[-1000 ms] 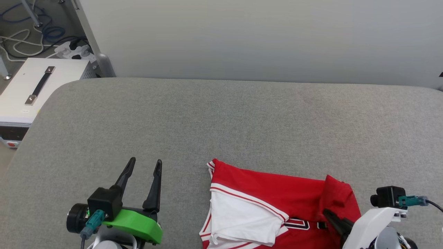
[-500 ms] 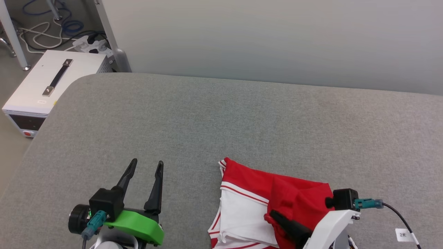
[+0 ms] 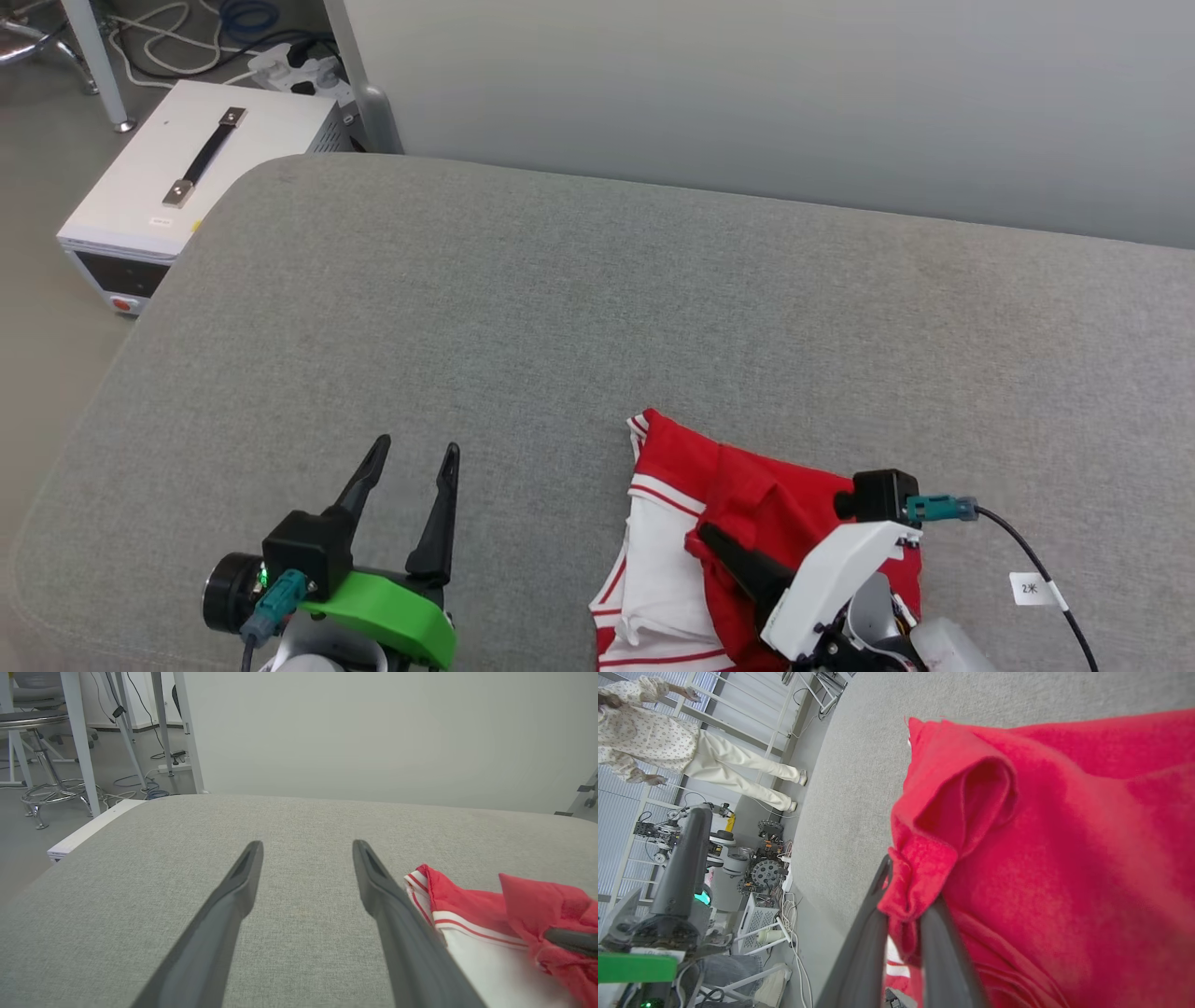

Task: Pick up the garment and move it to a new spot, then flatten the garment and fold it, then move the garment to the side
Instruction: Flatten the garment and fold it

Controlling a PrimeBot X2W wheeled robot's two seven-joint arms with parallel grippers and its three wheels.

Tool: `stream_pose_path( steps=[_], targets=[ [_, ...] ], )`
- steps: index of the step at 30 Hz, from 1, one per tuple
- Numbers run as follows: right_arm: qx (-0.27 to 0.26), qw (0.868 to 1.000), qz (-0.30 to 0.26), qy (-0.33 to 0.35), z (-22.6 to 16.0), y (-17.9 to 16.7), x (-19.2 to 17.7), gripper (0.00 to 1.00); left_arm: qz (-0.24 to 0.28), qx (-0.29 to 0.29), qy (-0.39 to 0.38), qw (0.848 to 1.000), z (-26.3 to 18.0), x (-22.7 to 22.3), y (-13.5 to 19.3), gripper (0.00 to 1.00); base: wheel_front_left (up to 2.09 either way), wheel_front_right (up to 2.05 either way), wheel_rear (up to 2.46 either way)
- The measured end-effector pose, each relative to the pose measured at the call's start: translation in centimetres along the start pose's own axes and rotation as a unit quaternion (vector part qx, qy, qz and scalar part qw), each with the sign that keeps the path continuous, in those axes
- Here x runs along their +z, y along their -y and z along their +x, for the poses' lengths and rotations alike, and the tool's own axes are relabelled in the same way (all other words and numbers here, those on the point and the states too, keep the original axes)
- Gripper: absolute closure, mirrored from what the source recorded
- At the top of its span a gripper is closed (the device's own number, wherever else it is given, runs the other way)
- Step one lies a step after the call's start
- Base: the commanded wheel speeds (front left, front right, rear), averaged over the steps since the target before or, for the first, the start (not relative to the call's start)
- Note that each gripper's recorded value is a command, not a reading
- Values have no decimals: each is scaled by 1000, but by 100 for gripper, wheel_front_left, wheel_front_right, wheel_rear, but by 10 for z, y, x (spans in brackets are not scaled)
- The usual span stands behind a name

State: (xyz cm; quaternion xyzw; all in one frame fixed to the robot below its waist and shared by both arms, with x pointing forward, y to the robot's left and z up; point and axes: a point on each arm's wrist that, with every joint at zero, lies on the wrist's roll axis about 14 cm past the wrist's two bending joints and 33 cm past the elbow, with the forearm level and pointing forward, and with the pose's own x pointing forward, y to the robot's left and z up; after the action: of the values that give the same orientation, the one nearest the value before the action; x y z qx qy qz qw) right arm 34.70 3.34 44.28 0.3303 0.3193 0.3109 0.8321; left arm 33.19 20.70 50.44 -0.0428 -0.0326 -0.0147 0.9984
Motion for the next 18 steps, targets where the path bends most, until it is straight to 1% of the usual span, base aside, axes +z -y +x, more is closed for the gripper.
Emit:
stream_pose_path(
  steps=[1, 2, 3, 5, 10, 12, 15, 18],
  targets=[
    [0, 1000, 2, -2, 3, 1, -1, 100, 0, 2, -3, 1000, -1, -2, -1, 0, 0, 0, 0],
    [1, 1000, 6, -3, 5, 0, -2, 88, 0, 3, -4, 1000, -1, -3, -2, 0, 0, 0, 0],
    [4, 1000, 13, -5, 8, 0, -3, 0, 0, 5, -6, 1000, -2, -3, -3, 0, 0, 0, 0],
    [9, 999, 28, -13, 12, -2, -8, 0, 0, 9, -8, 1000, -4, -4, -5, 0, 0, 0, 0],
    [21, 999, 20, -24, 15, -12, -16, 0, 0, 14, -3, 1000, -7, -2, -8, 0, 0, 0, 0],
    [32, 999, 18, -29, 15, -21, -19, 0, 0, 14, 0, 1000, -8, 0, -8, 0, 0, 0, 0],
    [66, 997, 20, -38, 13, -45, -24, 0, -1, 12, 8, 1000, -9, 5, -7, 0, 0, 0, 0],
    [84, 996, 20, -37, 10, -57, -22, 0, -2, 9, 14, 1000, -9, 8, -5, 0, 0, 0, 0]
  ],
)
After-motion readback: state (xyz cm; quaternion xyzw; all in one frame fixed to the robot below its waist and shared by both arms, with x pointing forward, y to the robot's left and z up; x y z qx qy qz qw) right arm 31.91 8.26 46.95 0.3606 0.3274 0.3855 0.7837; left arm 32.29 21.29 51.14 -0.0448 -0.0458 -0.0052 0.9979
